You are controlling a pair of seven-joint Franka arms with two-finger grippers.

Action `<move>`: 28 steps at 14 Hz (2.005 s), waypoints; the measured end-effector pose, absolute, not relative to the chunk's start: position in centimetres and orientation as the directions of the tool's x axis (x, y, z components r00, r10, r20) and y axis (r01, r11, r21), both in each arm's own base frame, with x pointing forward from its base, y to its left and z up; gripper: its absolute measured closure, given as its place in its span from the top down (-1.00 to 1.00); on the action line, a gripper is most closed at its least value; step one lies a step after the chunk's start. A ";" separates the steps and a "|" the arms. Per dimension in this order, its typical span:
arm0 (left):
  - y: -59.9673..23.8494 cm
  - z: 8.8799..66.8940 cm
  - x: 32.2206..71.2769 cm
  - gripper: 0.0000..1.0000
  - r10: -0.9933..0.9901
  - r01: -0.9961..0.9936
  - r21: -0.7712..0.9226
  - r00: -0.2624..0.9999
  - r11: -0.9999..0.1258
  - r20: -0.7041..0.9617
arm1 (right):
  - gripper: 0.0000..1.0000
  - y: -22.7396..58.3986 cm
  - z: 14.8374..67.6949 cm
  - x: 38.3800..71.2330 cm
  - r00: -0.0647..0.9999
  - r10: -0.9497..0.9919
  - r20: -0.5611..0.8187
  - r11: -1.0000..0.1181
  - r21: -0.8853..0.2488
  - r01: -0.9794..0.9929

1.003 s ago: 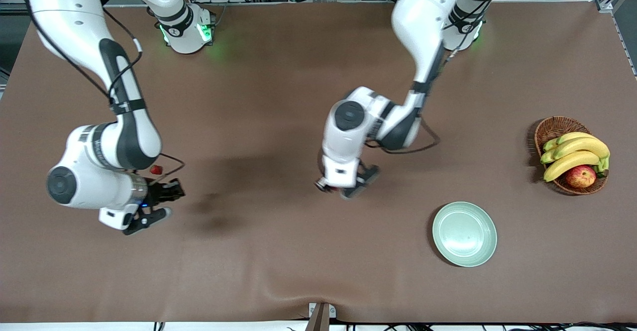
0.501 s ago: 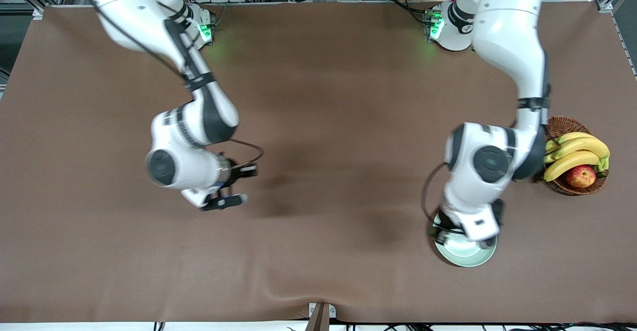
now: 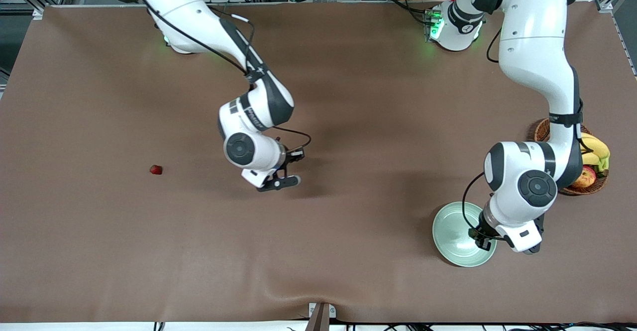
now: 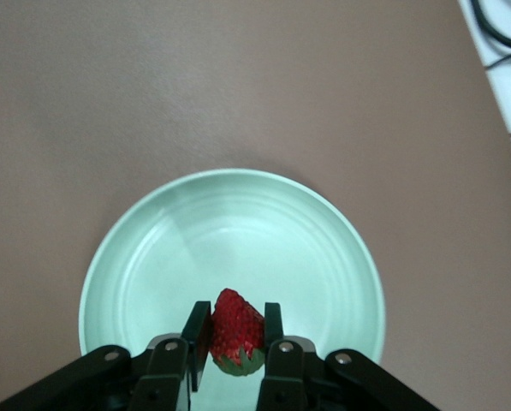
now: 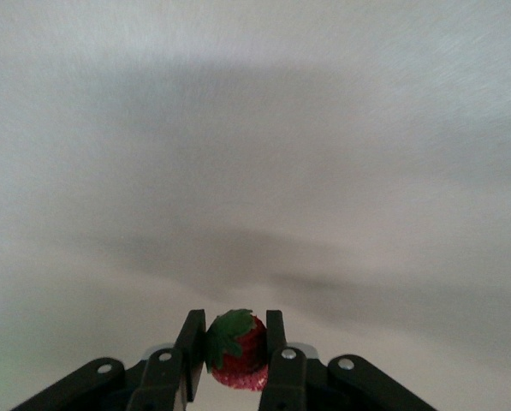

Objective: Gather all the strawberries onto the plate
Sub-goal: 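Release the strawberry onto the plate while the right gripper carries another, then set the second strawberry mid-table with the right gripper while the left approaches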

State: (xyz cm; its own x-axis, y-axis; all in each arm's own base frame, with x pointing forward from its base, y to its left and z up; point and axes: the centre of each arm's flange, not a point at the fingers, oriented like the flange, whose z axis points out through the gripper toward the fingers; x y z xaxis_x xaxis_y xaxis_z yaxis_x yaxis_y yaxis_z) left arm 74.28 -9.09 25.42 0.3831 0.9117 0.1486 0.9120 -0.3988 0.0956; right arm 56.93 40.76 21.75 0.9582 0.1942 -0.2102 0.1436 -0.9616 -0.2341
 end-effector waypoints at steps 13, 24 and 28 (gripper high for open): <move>-17.6 28.3 72.3 0.99 0.867 0.868 0.059 0.484 -0.493 0.116 | 0.50 41.6 18.7 57.4 0.976 0.178 -0.125 -0.964 -0.223 0.147; -49.1 23.5 54.7 1.00 0.569 0.571 0.001 0.818 -0.821 0.082 | 1.00 18.9 27.6 66.5 0.976 0.065 -0.209 -0.980 -0.200 0.022; -54.7 20.9 50.2 1.00 0.489 0.483 0.072 0.865 -0.872 0.113 | 1.00 6.7 27.4 66.7 0.970 -0.011 -0.244 -0.979 -0.194 -0.060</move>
